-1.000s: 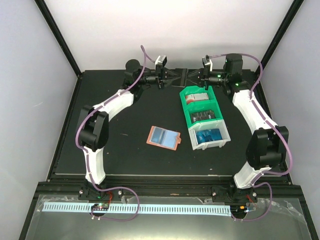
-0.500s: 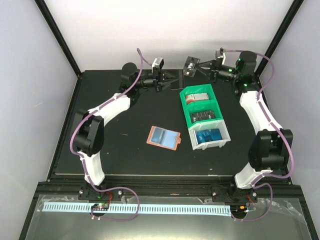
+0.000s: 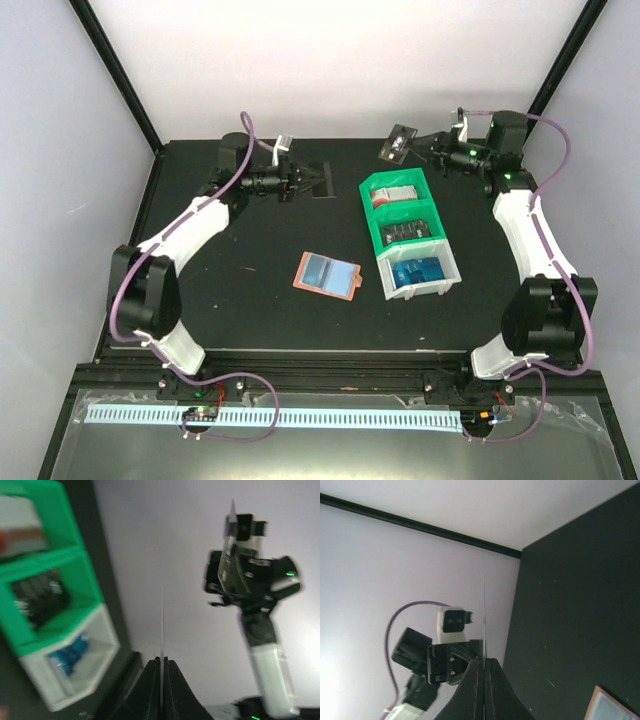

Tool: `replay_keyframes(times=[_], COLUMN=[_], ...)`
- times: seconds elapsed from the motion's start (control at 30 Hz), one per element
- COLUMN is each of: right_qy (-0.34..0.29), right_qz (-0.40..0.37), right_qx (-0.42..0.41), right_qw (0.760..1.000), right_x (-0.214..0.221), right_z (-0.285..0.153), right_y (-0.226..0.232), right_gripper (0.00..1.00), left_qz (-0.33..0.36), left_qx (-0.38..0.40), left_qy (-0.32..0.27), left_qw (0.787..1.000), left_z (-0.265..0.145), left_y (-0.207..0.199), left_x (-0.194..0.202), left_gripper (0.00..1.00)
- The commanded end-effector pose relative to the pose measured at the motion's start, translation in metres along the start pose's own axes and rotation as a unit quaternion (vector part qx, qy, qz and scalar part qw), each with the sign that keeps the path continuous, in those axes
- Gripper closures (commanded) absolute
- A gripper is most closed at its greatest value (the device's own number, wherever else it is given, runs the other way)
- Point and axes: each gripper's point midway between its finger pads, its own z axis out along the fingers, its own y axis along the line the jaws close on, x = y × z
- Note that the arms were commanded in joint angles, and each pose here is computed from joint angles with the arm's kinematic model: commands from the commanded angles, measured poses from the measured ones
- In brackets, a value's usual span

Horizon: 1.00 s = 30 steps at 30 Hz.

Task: Put the credit cards into the card holder
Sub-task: Pick up the credit card from the storage box, then insert the credit card into the card holder.

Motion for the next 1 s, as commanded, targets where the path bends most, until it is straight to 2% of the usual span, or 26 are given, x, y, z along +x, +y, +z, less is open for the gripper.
replay_keyframes(times=[0.0, 0.13, 0.4, 0.73, 0.97], right_qy=[0.008, 0.035, 0.079, 0.108, 0.105], right_qz=[-0.003, -0.009, -0.01, 0.02, 0.036], right_qx=[0.053, 0.094, 0.165, 0.192, 0.188], right_qw=[0.999, 0.995, 0.983, 0.975, 0.976], right_x=[0.034, 0.083, 0.181, 0.237, 0.241], right_z=[-0.006, 0.004, 0.024, 0.054, 0.076], right_y=[-0.022, -0.047, -0.092, -0.147, -0.17], right_gripper=[0.99, 0.99, 0.99, 0.99, 0.99], left_qz=[0.079, 0.099, 0.102, 0.08, 0.061], left_qx=[-0.199, -0.292, -0.337, -0.428, -0.471], left_qy=[0.014, 0.021, 0.016, 0.043, 0.08], left_qw=[0.977, 0.951, 0.936, 0.899, 0.876], left_z=[-0.035, -0.063, -0.082, -0.086, -0.082], left_y=[0.049, 0.08, 0.122, 0.181, 0.214], left_x=[0.031, 0.056, 0.1, 0.121, 0.113], left_gripper=[0.98, 0.99, 0.98, 0.98, 0.99])
